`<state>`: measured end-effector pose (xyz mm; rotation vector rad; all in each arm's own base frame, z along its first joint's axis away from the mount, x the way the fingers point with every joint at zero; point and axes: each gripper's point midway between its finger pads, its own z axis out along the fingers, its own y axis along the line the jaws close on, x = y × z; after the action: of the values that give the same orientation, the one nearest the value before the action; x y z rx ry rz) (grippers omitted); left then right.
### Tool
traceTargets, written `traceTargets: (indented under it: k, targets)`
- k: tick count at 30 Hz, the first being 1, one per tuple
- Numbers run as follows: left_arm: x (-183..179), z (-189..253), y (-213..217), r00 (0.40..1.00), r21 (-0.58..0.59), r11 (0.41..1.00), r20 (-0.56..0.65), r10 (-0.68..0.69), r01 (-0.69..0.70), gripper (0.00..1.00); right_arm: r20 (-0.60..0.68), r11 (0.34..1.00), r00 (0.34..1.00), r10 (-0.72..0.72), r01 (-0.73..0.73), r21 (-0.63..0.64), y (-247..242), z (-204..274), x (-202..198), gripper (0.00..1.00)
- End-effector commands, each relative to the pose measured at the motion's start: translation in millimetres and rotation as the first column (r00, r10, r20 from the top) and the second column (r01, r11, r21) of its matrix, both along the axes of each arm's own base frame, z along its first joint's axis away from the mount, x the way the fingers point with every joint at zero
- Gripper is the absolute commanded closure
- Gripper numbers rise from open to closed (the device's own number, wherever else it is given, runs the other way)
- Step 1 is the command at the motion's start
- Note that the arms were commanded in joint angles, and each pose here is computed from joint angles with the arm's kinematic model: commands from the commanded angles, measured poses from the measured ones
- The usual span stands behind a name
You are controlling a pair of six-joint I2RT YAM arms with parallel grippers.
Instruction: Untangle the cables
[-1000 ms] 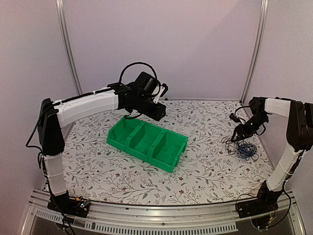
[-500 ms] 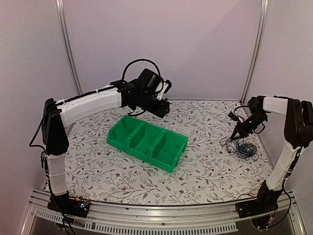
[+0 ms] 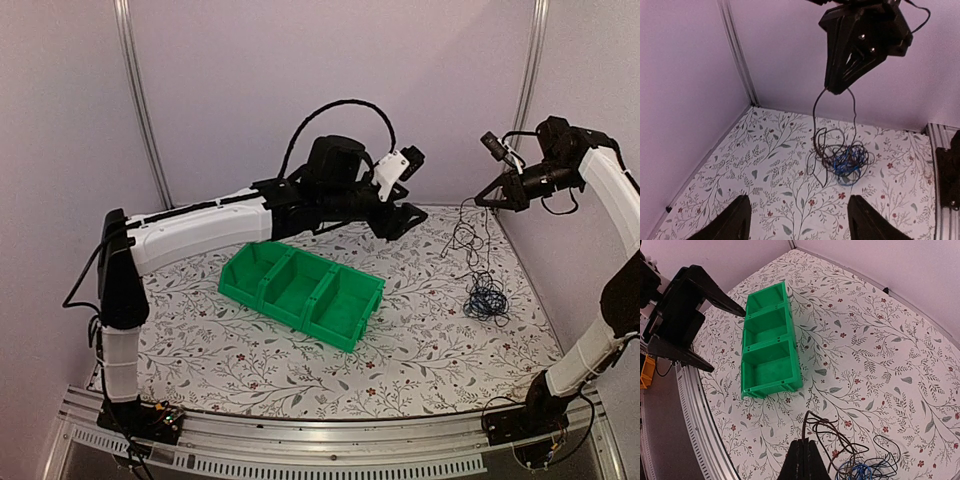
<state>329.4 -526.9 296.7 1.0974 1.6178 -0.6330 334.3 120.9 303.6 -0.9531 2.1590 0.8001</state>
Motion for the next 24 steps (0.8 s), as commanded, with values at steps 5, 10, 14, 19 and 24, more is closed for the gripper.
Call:
traceTargets:
  k: [5, 10, 14, 19, 24]
  targets:
    - [-20.7, 90.9, -64.1, 0.958, -0.361, 0.89, 0.171, -0.229, 0.277, 0.34, 0.067, 0.994, 0.994, 0.083, -0.087, 0.062, 13.6, 35.0, -14.2, 1.0]
    - [-22.0, 76.5, -73.4, 0.953, -0.35, 0.888, 0.155, -0.26, 0.299, 0.44, 0.104, 0.989, 0.989, 0.103, -0.112, 0.093, 17.9, 47.7, -18.1, 1.0]
    - [-21.0, 66.4, -88.6, 0.952, -0.331, 0.894, 0.153, -0.266, 0.303, 0.5, 0.116, 0.977, 0.981, 0.152, -0.167, 0.133, 31.7, 55.8, -27.0, 1.0]
    - [-8.6, 47.3, -100.2, 0.963, -0.345, 0.9, 0.119, -0.242, 0.268, 0.57, 0.16, 0.965, 0.97, 0.183, -0.209, 0.161, 36.2, 66.4, -38.6, 1.0]
    - [-5.2, 33.9, -103.7, 0.966, -0.329, 0.908, 0.11, -0.236, 0.259, 0.74, 0.188, 0.953, 0.963, 0.194, -0.231, 0.198, 39.8, 81.7, -47.6, 1.0]
